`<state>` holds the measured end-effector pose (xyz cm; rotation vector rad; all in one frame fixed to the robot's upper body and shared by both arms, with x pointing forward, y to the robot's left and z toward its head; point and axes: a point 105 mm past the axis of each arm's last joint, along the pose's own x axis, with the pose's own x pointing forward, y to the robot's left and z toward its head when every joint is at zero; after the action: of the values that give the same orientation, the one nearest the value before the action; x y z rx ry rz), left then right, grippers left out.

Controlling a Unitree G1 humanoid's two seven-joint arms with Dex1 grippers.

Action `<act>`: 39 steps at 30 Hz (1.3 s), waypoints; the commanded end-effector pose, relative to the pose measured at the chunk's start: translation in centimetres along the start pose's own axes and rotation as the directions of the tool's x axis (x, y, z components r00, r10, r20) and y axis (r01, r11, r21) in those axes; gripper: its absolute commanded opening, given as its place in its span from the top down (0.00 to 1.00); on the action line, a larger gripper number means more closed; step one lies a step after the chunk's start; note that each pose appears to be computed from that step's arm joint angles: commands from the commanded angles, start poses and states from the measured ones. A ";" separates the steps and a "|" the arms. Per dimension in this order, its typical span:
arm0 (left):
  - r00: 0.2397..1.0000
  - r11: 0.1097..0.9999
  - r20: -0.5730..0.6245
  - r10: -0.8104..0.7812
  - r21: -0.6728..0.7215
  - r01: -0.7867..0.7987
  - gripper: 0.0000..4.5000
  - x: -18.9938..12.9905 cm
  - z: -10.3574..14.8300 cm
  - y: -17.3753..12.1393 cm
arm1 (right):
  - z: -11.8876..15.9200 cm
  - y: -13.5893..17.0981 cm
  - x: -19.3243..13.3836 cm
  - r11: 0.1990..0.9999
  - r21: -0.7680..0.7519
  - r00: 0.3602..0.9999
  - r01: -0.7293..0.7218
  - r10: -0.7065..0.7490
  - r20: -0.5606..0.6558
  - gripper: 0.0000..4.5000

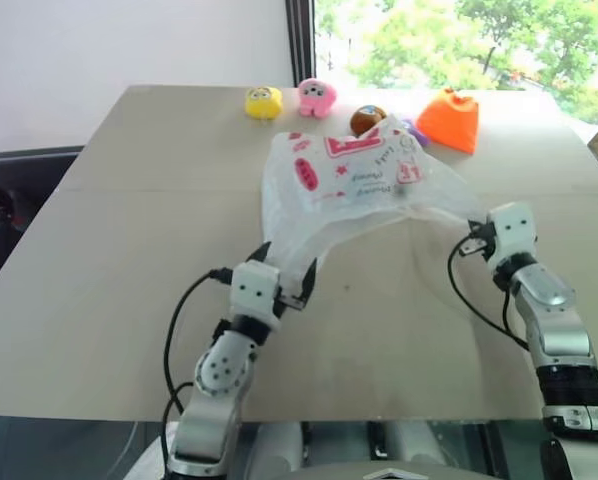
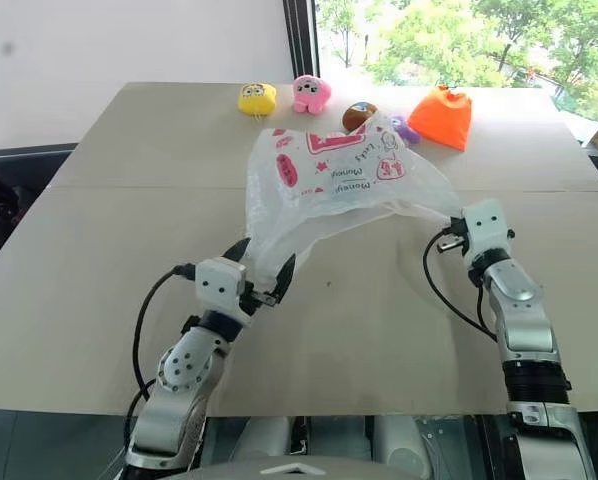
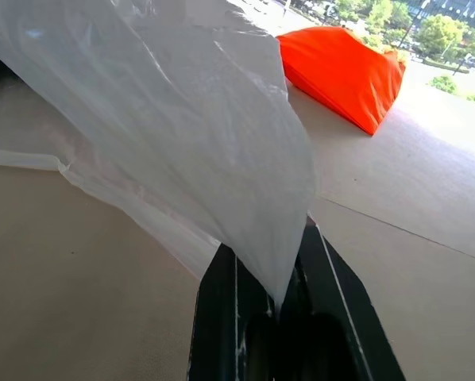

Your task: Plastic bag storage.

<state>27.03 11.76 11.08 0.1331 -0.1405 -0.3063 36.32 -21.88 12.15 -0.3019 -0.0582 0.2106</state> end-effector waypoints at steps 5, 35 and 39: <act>0.995 0.996 -0.064 0.081 -0.033 -0.083 0.01 -0.5 -0.8 1.2 | 1.6 -0.2 -0.1 1.000 -0.025 0.999 -0.009 0.010 0.050 1.00; 0.964 0.996 0.262 0.042 -0.084 -0.021 0.98 7.4 12.3 10.8 | 15.3 -1.3 3.0 0.944 0.193 0.918 -0.267 0.188 0.348 1.00; 0.955 1.000 0.295 -0.013 -0.007 0.016 0.98 10.5 17.0 13.2 | 19.5 -4.5 4.6 0.926 0.298 0.894 -0.231 0.082 0.440 1.00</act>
<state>37.85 18.65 29.13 0.0738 -0.3949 -0.3301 40.13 -17.78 29.50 0.0485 -0.3393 0.4904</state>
